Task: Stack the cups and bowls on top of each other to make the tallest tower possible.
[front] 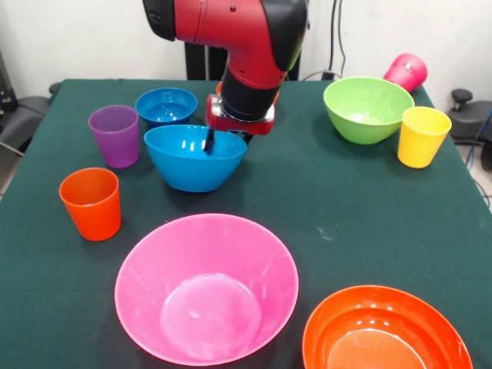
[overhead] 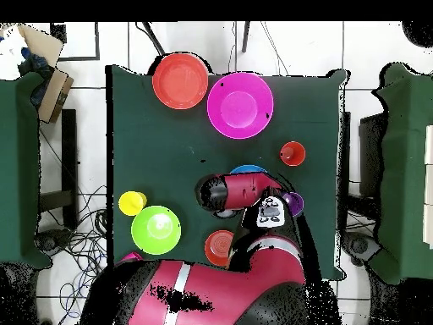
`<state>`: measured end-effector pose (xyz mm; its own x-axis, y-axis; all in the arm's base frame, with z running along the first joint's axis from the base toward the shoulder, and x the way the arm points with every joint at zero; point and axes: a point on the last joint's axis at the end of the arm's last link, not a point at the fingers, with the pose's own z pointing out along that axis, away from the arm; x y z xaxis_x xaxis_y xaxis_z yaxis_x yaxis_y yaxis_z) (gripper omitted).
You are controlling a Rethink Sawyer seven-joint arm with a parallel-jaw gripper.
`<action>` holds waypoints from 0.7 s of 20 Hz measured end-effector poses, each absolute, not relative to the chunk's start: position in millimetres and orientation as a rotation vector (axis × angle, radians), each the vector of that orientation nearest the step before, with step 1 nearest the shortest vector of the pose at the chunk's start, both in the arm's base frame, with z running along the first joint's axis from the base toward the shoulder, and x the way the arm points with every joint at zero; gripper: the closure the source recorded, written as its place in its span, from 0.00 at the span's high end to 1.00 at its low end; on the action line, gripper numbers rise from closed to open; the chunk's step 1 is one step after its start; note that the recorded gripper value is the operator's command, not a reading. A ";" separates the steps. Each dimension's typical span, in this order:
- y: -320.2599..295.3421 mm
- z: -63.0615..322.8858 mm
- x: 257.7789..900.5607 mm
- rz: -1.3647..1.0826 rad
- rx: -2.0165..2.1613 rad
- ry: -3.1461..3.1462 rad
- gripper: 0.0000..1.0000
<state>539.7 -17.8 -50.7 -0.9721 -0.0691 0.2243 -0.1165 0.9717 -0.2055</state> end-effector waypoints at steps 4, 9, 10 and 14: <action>-17.6 -52.2 538.6 0.320 0.139 -2.900 1.00; -17.7 -52.2 538.9 0.321 0.139 -2.901 1.00; -17.7 -52.3 538.9 0.320 0.139 -2.901 1.00; -18.0 -52.3 538.8 0.320 0.138 -2.901 1.00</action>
